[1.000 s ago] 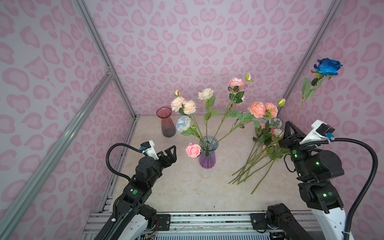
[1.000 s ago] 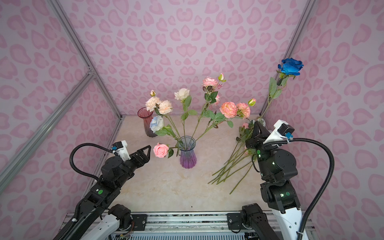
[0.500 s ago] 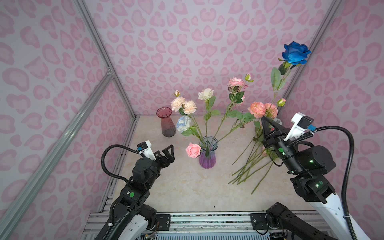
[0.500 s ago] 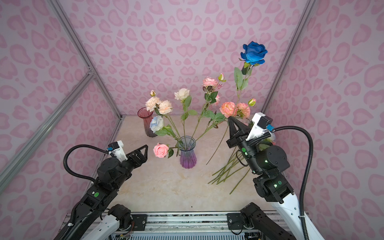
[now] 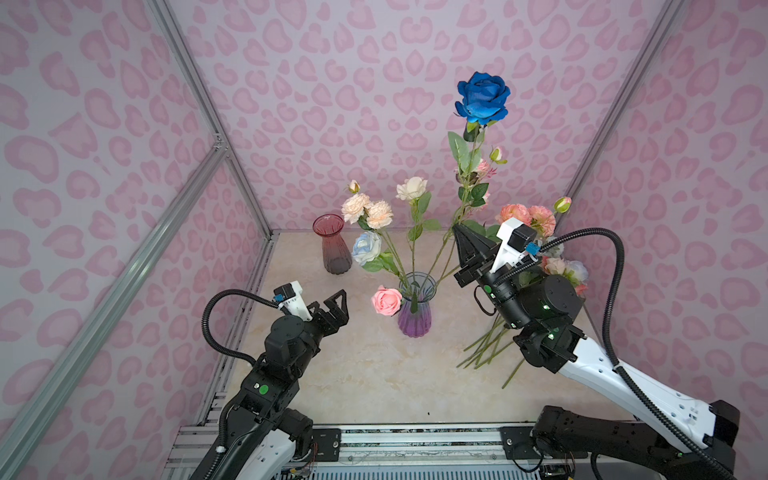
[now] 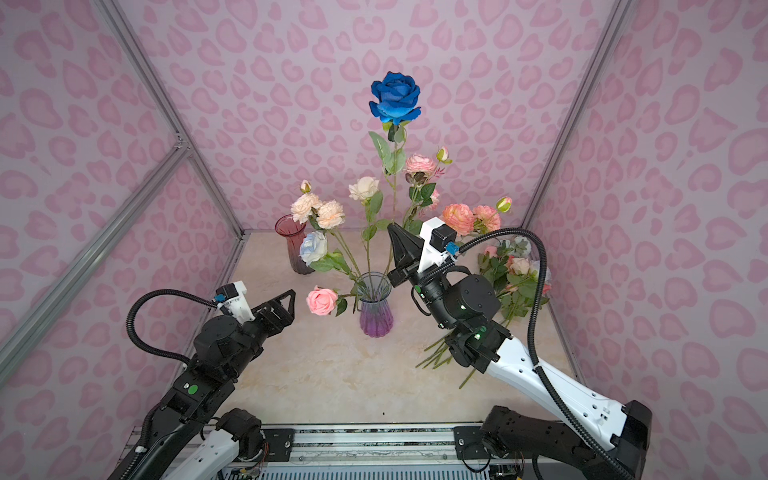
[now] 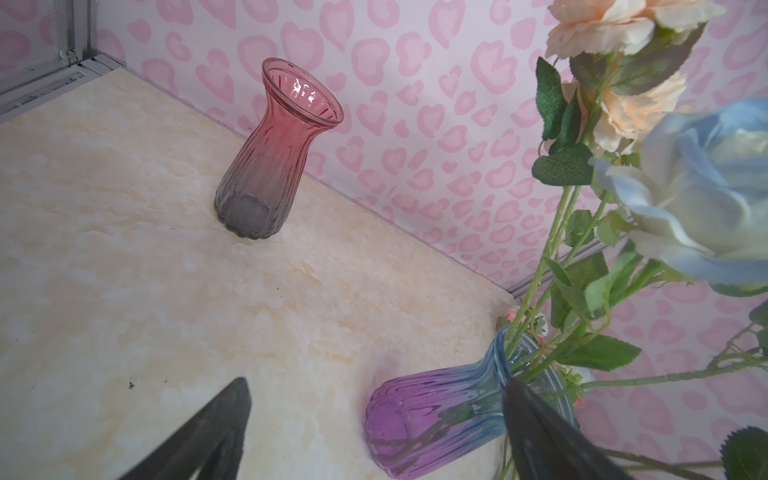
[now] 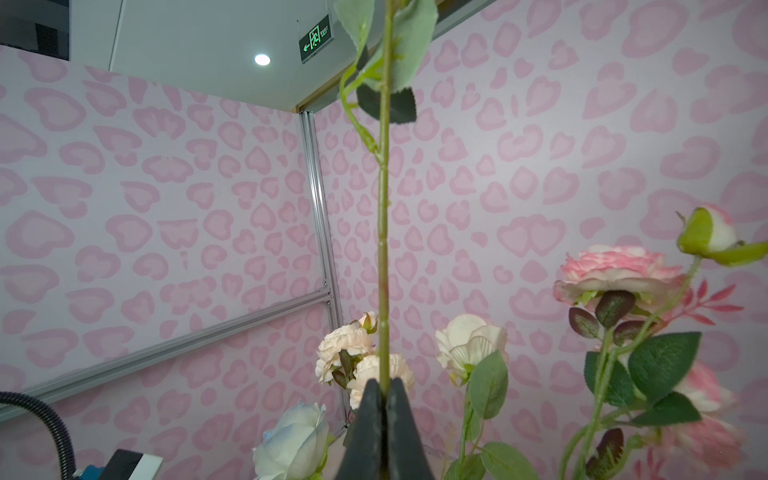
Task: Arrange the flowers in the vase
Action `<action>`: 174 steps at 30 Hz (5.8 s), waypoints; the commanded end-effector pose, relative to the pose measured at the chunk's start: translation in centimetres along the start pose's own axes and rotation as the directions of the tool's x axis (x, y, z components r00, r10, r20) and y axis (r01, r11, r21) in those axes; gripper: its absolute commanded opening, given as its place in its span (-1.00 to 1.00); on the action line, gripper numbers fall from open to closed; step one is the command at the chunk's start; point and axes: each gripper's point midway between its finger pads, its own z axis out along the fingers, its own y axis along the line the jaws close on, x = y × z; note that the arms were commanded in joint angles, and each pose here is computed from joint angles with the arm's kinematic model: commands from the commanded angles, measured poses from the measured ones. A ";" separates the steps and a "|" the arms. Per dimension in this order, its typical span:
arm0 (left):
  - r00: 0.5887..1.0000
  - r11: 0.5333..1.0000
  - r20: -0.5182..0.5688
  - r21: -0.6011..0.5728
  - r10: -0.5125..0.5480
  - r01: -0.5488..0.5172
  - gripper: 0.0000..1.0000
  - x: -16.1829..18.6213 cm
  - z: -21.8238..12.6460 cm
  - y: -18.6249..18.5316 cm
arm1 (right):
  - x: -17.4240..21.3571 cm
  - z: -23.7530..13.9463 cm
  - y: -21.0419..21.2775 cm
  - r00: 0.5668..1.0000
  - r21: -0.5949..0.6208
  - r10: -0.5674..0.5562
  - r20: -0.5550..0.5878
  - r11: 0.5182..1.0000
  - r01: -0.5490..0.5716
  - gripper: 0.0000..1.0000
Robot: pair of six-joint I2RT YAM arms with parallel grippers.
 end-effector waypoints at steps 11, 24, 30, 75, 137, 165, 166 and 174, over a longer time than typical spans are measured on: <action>1.000 1.000 0.017 0.008 0.026 -0.026 0.92 -0.4 0.3 -0.3 | 1.5 3.6 -1.8 0.981 0.141 -0.113 0.155 0.986 0.092 -1.00; 0.999 0.999 0.002 0.002 0.044 -0.044 0.91 0.1 1.3 -0.2 | 8.5 3.0 -3.8 0.993 0.192 -0.114 0.008 0.975 0.110 -1.00; 0.999 0.999 -0.012 0.008 0.039 -0.039 0.91 0.4 1.7 -0.3 | 11.9 2.0 -3.7 0.997 0.170 -0.070 -0.044 0.982 0.077 -1.00; 0.976 0.999 -0.218 0.048 -0.011 0.022 0.74 7.5 2.3 1.7 | 15.9 -8.7 -1.6 0.908 0.099 -0.031 -0.417 0.992 0.079 -0.34; 0.806 0.949 -0.553 0.313 0.212 -0.036 -0.92 27.3 8.8 -6.1 | 19.0 -20.6 -15.2 0.845 0.549 0.304 -0.439 0.836 -0.016 -0.10; 0.784 0.919 -0.528 0.372 0.328 -0.134 -0.92 27.1 16.7 -8.9 | 16.5 -20.9 -16.0 0.870 0.577 0.314 -0.379 0.816 -0.042 -0.05; 0.785 0.919 -0.529 0.374 0.322 -0.124 -0.92 27.0 17.1 -9.1 | 16.6 -21.0 -16.0 0.869 0.577 0.314 -0.382 0.816 -0.041 -0.05; 0.803 0.928 -0.530 0.364 0.273 -0.075 -0.92 26.8 20.6 -10.9 | 17.6 -21.1 -16.2 0.856 0.585 0.329 -0.399 0.810 -0.038 -0.04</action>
